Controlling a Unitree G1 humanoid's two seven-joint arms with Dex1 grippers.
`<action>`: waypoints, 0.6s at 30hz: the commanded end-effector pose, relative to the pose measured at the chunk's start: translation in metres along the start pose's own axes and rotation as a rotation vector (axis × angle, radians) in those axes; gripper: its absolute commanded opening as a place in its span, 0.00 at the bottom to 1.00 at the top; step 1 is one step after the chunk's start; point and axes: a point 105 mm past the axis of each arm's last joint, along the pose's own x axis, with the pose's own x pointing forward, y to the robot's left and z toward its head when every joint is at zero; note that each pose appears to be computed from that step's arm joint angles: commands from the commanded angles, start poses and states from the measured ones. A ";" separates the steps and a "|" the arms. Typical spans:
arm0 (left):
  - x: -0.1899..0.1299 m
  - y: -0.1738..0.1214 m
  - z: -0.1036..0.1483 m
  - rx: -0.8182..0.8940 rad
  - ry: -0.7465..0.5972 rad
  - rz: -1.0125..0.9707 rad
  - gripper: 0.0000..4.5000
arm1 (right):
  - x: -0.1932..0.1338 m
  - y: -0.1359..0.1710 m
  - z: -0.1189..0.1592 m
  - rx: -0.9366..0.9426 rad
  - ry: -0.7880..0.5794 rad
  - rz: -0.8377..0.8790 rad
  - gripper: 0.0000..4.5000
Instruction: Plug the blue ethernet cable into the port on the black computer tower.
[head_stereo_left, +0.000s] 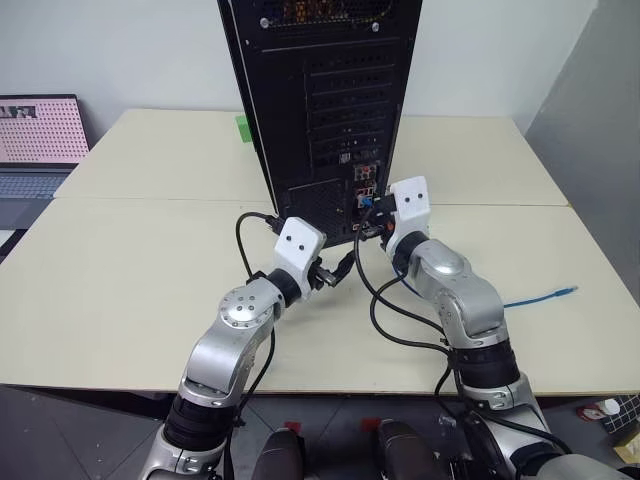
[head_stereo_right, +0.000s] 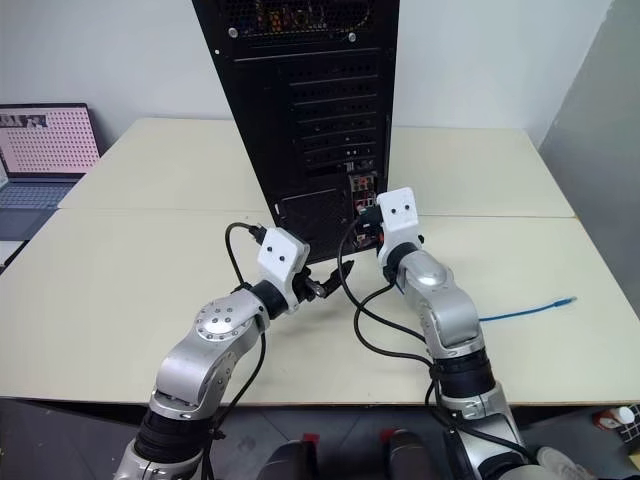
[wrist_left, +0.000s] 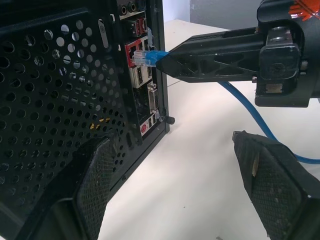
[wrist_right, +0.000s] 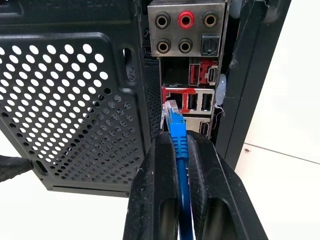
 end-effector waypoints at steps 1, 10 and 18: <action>-0.001 -0.004 0.015 0.030 -0.058 -0.015 0.86 | 0.003 0.005 0.020 -0.010 -0.072 0.017 0.00; -0.001 -0.005 0.015 0.030 -0.060 -0.022 0.86 | 0.006 0.002 0.020 -0.005 -0.075 -0.013 0.00; -0.002 -0.007 0.015 0.030 -0.062 -0.026 0.86 | 0.005 -0.002 0.025 0.011 -0.091 -0.036 0.00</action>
